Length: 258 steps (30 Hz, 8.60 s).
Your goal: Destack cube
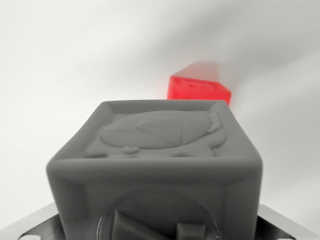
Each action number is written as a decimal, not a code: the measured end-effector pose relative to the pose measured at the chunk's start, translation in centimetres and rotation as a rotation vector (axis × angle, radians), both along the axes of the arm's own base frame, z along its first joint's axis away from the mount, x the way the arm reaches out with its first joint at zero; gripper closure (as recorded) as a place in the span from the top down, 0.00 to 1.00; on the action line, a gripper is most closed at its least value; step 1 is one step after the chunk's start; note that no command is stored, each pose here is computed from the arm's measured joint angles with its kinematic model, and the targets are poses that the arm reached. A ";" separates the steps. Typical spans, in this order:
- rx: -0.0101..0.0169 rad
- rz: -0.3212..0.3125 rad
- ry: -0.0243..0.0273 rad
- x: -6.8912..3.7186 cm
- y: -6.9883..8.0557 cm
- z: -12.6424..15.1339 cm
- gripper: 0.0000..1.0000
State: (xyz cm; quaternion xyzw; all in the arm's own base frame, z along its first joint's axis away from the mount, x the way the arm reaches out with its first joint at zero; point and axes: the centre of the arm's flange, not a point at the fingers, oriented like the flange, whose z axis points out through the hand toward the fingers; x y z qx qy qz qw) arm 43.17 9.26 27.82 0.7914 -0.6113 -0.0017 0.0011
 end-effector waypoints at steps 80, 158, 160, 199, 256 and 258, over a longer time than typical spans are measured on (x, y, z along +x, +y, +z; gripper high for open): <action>0.0047 0.332 -0.0059 8.9 11.9 -5.3 0.00; 0.0033 0.428 -0.0032 11.5 15.1 -16.0 1.00; 0.0033 0.428 -0.0032 11.5 15.1 -16.0 1.00; 0.0017 0.430 -0.0052 11.5 15.2 -14.9 1.00; -0.0012 0.430 -0.0088 11.5 15.2 6.8 1.00; -0.0015 0.430 -0.0081 11.4 15.2 7.5 1.00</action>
